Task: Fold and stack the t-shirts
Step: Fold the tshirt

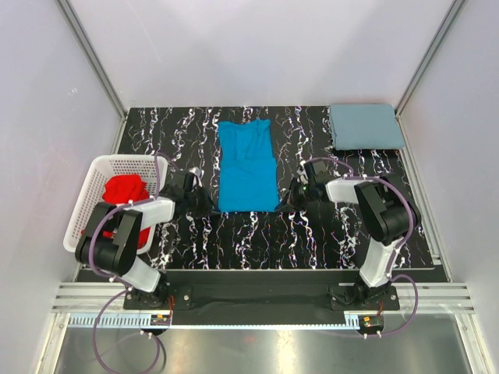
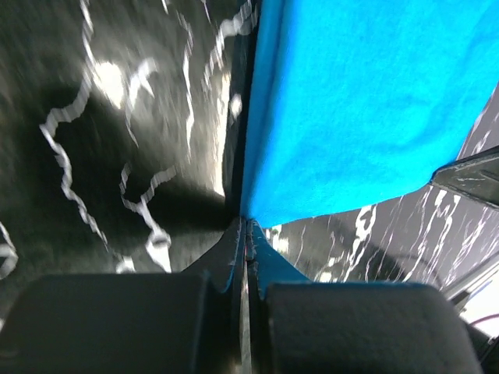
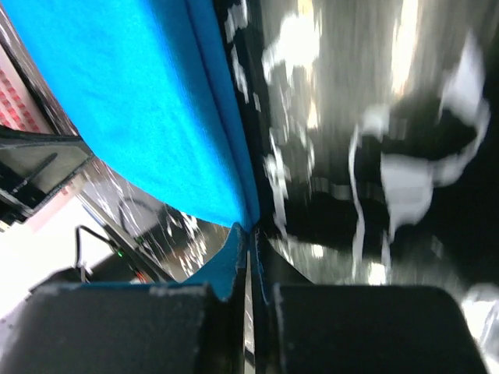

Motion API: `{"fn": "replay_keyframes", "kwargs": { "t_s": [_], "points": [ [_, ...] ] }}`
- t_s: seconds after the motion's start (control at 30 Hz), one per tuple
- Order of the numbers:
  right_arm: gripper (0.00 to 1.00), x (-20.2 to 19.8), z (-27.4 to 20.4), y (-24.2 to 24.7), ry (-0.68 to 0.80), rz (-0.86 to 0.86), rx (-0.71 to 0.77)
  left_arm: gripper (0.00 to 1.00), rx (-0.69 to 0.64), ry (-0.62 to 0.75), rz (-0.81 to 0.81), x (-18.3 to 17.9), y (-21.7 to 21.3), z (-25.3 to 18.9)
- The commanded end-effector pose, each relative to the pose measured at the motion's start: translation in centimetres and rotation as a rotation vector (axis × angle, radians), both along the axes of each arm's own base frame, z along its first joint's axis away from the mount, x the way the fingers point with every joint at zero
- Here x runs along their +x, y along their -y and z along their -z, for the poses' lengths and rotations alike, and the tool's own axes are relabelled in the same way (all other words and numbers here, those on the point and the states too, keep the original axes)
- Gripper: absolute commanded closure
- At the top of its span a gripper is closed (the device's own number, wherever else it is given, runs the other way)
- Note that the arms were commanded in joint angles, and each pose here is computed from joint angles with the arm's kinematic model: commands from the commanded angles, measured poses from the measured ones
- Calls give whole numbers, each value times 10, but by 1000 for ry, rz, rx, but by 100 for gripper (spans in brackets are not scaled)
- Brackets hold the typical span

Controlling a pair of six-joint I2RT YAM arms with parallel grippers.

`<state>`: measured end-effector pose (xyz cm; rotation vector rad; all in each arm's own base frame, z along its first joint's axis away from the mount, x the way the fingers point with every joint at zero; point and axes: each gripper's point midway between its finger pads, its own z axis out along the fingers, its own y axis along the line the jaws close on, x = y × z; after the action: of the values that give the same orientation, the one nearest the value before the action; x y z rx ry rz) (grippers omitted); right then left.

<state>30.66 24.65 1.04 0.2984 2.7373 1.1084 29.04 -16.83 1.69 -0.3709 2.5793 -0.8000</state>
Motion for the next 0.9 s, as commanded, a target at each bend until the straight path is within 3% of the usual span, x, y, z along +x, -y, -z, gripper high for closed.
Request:
{"fn": "replay_keyframes", "kwargs": {
  "t_s": [0.0, 0.23, 0.4, 0.63, 0.87],
  "points": [
    [100, -47, 26, 19, -81, -43, -132, 100, 52, -69, 39, -36, -4, 13],
    [100, -103, 18, 24, -101, -119, -214, 100, 42, -80, 129, -85, 19, 3],
    [100, -135, 21, 42, -145, -96, -284, 100, 44, -61, 99, -111, 20, -15],
    [100, -154, -4, 50, -114, -91, -253, 100, 120, -23, 64, -122, 1, -28],
    [100, -155, -25, 50, -88, -88, -246, 100, 68, -78, 147, -137, 18, -26]
  ]
}}
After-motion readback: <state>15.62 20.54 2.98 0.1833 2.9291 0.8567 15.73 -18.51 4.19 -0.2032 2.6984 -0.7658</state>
